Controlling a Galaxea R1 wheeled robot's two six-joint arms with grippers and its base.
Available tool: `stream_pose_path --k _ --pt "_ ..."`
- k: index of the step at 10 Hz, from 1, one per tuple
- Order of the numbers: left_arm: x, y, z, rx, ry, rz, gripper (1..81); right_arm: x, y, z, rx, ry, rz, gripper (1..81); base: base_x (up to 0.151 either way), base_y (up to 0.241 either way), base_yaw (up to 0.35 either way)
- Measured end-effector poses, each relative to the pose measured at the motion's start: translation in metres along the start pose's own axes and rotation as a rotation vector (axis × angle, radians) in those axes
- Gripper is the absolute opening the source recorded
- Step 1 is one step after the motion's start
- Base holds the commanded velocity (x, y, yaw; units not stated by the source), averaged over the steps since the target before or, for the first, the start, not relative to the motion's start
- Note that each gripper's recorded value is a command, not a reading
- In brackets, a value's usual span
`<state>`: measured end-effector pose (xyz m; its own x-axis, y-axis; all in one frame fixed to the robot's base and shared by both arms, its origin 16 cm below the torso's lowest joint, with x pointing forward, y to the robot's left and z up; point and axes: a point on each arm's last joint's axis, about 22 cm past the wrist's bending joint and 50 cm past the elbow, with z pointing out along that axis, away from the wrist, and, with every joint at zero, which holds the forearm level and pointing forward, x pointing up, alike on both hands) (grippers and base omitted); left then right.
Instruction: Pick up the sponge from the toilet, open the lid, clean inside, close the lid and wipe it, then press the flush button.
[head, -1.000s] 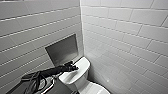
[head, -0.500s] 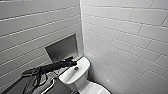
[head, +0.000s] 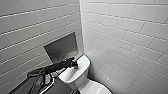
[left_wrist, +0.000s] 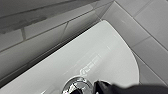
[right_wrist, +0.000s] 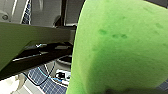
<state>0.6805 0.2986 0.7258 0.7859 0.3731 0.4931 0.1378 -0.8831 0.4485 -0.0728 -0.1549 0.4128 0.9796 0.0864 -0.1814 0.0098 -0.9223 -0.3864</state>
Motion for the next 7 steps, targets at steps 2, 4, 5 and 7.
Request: stream_pose_path --k 2,4,5,7 --pt "-0.002 0.003 0.001 -0.003 -0.002 0.009 1.0 -0.001 0.0 0.0 0.0 -0.002 0.0 1.0 0.0 0.0 0.0" --pt "-0.014 -0.007 0.003 0.009 -0.014 0.001 1.0 -0.001 -0.002 0.0 0.002 -0.002 0.0 1.0 0.0 0.0 0.0" --pt "-0.026 -0.013 0.005 0.015 -0.028 -0.006 1.0 -0.001 -0.004 0.001 0.005 -0.001 0.001 1.0 0.0 0.0 0.0" --pt "-0.04 -0.028 0.005 0.03 -0.044 -0.019 1.0 -0.001 -0.007 0.002 0.009 -0.001 0.001 1.0 0.0 0.0 0.0"
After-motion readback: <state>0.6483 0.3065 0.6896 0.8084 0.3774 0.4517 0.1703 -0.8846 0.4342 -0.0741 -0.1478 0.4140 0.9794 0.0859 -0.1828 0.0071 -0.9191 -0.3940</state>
